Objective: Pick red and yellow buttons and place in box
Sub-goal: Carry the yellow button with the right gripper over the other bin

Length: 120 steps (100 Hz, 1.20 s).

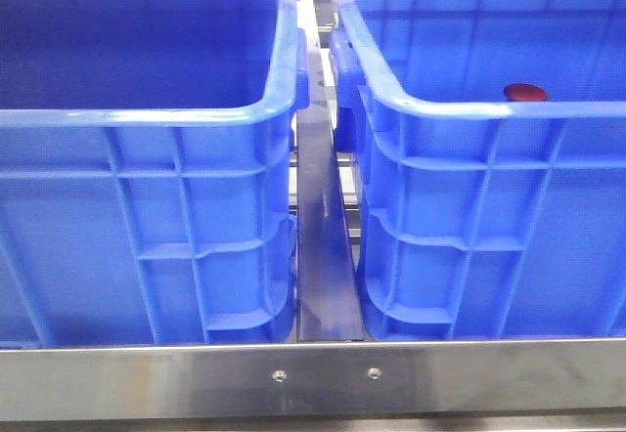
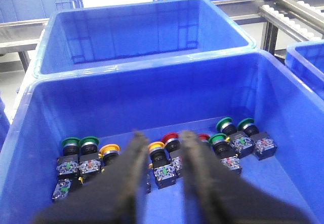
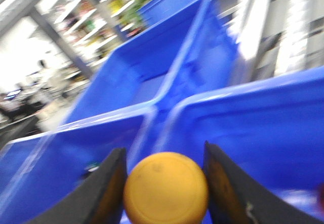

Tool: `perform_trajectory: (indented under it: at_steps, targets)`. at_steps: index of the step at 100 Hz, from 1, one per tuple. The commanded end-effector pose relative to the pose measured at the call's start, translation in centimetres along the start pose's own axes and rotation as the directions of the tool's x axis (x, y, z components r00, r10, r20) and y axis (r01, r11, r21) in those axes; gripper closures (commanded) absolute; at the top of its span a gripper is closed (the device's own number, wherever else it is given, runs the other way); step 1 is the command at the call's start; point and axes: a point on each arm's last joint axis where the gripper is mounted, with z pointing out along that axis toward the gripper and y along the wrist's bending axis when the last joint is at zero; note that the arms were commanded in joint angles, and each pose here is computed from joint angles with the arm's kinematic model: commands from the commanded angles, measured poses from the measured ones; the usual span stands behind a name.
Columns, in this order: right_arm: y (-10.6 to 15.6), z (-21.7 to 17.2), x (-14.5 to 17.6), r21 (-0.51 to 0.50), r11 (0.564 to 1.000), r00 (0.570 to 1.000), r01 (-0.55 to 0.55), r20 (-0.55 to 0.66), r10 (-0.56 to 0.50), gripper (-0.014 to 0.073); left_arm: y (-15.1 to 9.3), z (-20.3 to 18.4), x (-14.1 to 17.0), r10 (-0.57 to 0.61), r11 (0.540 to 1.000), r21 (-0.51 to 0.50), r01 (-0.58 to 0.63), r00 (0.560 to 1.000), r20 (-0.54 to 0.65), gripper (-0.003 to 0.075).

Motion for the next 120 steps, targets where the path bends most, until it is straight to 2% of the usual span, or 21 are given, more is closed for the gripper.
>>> perform_trajectory:
  at_steps: [1,10,20,27,33,43,59,73,120]
  targets:
    - [0.2,-1.0,-2.2,0.037,0.995,0.990,0.087,0.106,-0.091,0.0371,0.0,-0.2,-1.4,-0.021,1.000,0.004,0.020,0.996,0.092,0.0739]
    - [-1.1,-1.5,-2.7,0.171,0.975,0.979,0.144,0.119,-0.166,0.0371,0.0,-0.2,-1.3,-0.021,1.000,0.004,0.021,0.996,0.090,0.0739]
    - [-2.8,-1.8,-2.9,0.340,0.918,0.964,0.202,0.095,-0.248,0.0371,0.0,-0.2,-1.3,-0.021,1.000,0.004,0.021,0.996,0.090,0.0739]
    - [-3.8,-1.7,-2.9,0.406,0.892,0.963,0.199,0.090,-0.255,0.0371,0.0,-0.2,-1.3,-0.021,1.000,0.004,0.021,0.996,0.090,0.0739]
    - [-4.7,-1.5,-2.9,0.428,0.887,0.966,0.174,0.101,-0.238,0.0371,0.0,-0.2,-1.3,-0.021,1.000,0.004,0.021,0.996,0.090,0.0739]
    - [-6.3,-0.6,-2.4,0.439,0.877,0.969,0.194,0.051,-0.240,0.0371,0.0,-0.2,-1.3,-0.021,1.000,0.004,0.021,0.996,0.090,0.0739]
    - [-9.0,1.3,-1.6,0.415,0.892,0.980,0.182,-0.002,-0.199,0.0371,0.0,-0.2,-1.3,-0.021,1.000,0.004,0.021,0.996,0.090,0.0739]
    - [-10.8,2.8,-1.4,0.384,0.899,0.976,0.211,-0.039,-0.212,0.0371,0.0,-0.2,-1.3,-0.021,1.000,0.004,0.021,0.996,0.090,0.0739]
    - [-14.0,5.6,-1.2,0.315,0.905,0.959,0.285,-0.088,-0.271,0.0371,0.0,-0.2,-1.3,-0.021,1.000,0.004,0.021,0.996,0.090,0.0739]
